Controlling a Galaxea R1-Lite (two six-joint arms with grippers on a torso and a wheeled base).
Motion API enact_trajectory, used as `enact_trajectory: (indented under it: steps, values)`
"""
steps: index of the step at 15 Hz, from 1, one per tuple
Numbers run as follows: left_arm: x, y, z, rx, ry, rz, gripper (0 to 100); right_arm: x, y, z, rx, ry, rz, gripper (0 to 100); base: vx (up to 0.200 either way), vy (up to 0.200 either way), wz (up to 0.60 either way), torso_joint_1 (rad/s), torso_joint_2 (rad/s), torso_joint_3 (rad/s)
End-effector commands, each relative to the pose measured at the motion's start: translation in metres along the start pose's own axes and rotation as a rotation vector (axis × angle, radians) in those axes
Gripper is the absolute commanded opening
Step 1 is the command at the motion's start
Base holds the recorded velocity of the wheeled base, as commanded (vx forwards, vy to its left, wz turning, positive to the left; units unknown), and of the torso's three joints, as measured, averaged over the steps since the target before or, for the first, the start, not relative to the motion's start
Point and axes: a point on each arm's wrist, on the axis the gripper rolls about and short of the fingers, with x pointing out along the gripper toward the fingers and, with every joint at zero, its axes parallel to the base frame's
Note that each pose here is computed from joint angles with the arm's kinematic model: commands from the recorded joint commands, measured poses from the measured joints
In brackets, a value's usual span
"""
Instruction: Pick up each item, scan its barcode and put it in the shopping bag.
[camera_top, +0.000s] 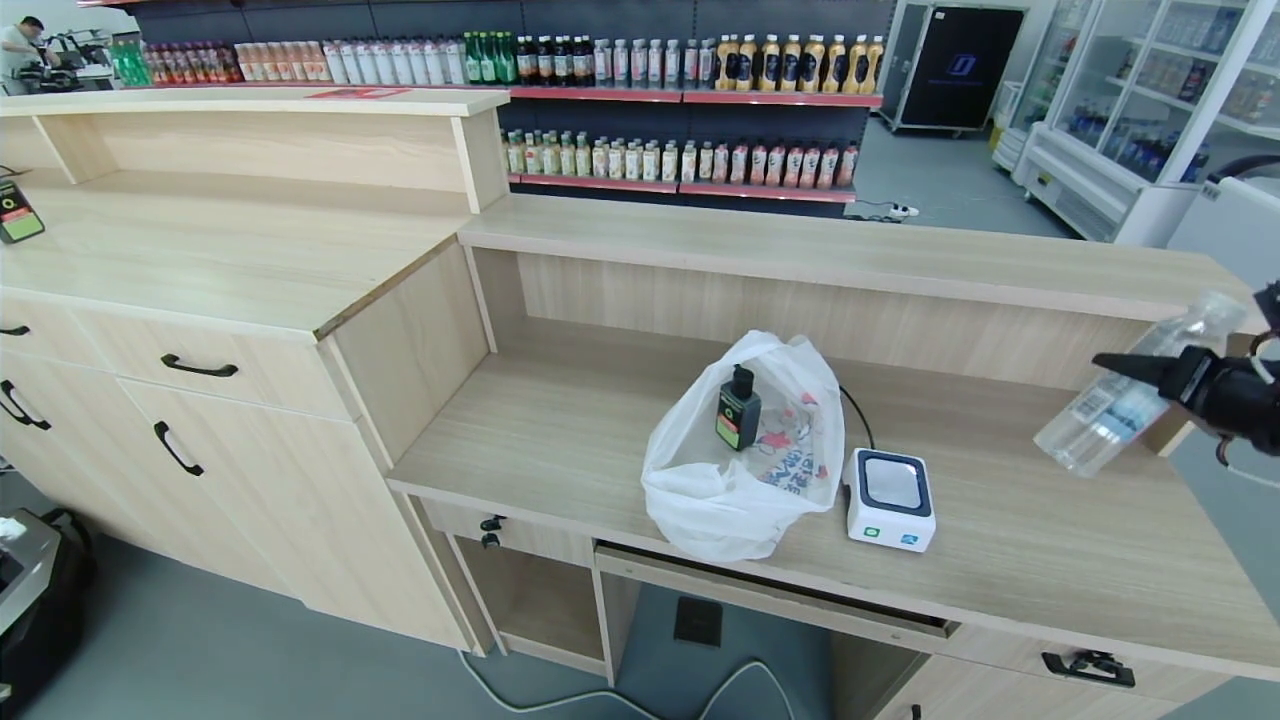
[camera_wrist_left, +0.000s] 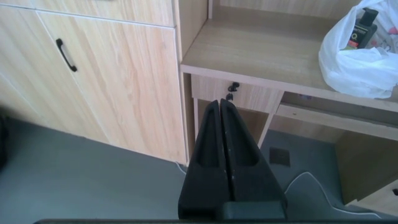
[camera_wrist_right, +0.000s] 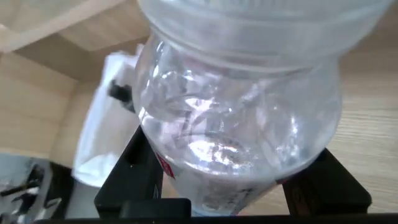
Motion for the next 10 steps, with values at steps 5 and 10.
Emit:
enact_trajectory:
  steps: [5, 10]
  values:
    - [0.0, 0.0, 0.0, 0.0, 0.0, 0.002, 0, -0.082, 0.184, 0.039, -0.119, -0.013, 0.61, 0, 0.0, 0.0, 0.0, 0.0, 0.0, 0.0]
    - [0.0, 0.0, 0.0, 0.0, 0.0, 0.002, 0, -0.101, 0.226, 0.033, -0.178, 0.017, 0.822, 0, 0.0, 0.0, 0.0, 0.0, 0.0, 0.0]
